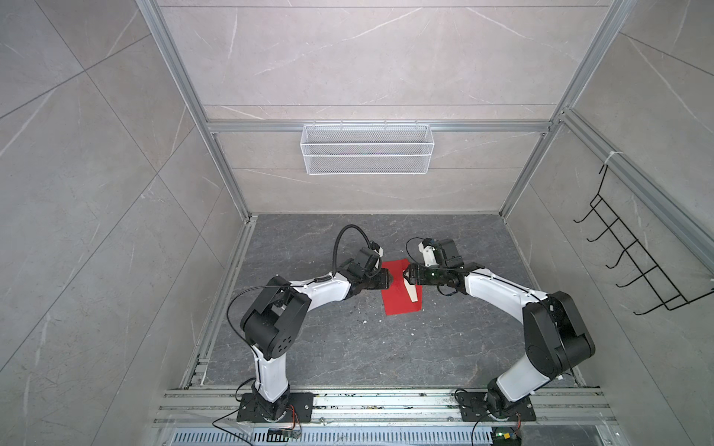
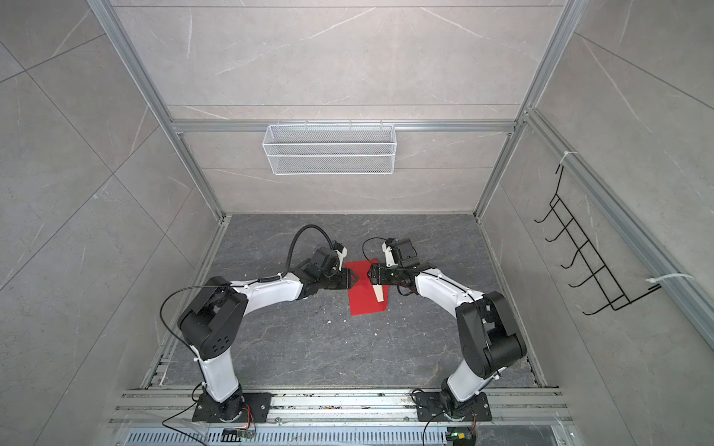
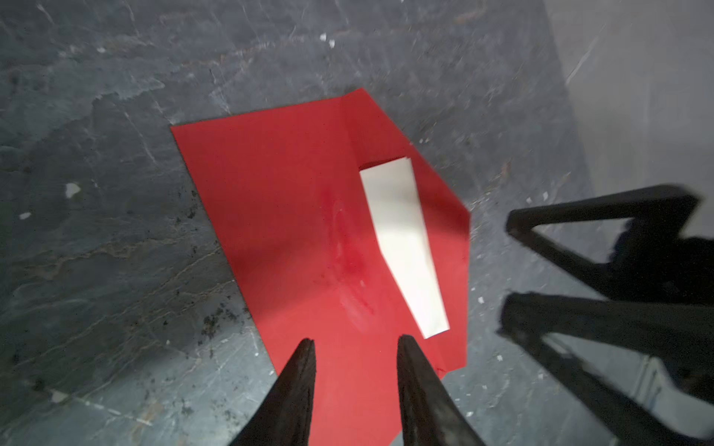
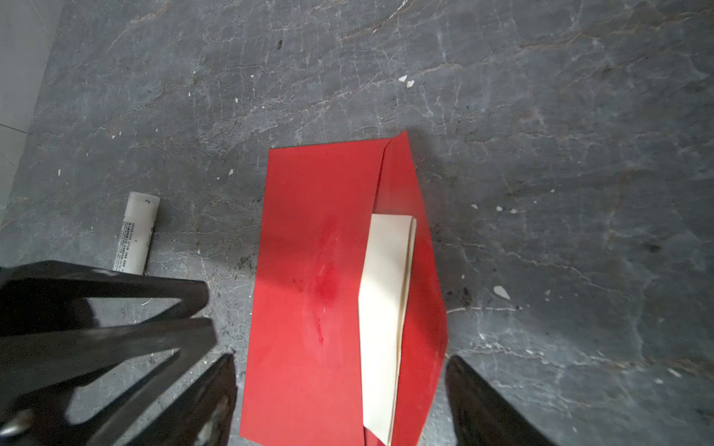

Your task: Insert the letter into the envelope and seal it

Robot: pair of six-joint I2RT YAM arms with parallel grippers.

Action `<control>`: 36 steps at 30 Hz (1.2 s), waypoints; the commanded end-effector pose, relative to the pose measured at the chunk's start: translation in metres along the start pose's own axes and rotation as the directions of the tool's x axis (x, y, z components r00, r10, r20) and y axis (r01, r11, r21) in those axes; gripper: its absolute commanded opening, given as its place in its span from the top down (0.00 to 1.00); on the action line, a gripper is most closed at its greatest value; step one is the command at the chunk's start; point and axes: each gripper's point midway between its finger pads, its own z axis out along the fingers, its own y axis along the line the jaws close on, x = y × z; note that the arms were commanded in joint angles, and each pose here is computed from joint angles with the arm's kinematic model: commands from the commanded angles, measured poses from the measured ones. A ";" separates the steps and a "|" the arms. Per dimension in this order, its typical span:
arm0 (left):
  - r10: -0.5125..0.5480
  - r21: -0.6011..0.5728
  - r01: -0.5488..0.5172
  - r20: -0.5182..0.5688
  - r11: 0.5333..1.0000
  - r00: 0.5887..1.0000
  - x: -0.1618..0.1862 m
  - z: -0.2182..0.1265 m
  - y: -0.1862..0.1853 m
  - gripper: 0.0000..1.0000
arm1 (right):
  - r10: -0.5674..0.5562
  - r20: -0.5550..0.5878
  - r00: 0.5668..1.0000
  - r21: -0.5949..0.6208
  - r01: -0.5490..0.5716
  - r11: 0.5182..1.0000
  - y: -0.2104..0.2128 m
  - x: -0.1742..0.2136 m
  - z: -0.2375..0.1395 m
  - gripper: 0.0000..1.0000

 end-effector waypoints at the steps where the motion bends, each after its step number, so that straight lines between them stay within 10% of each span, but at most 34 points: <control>1: 0.042 0.004 -0.043 0.100 0.999 0.994 -0.020 -0.022 -0.009 0.55 | 0.010 0.003 1.000 0.014 -0.010 1.000 -0.001 -0.002 -0.006 0.13; 36: -0.102 0.013 0.102 -0.010 0.995 0.995 0.019 0.036 0.025 0.48 | 0.091 -0.021 0.996 -0.032 -0.091 0.995 0.009 -0.006 0.001 0.10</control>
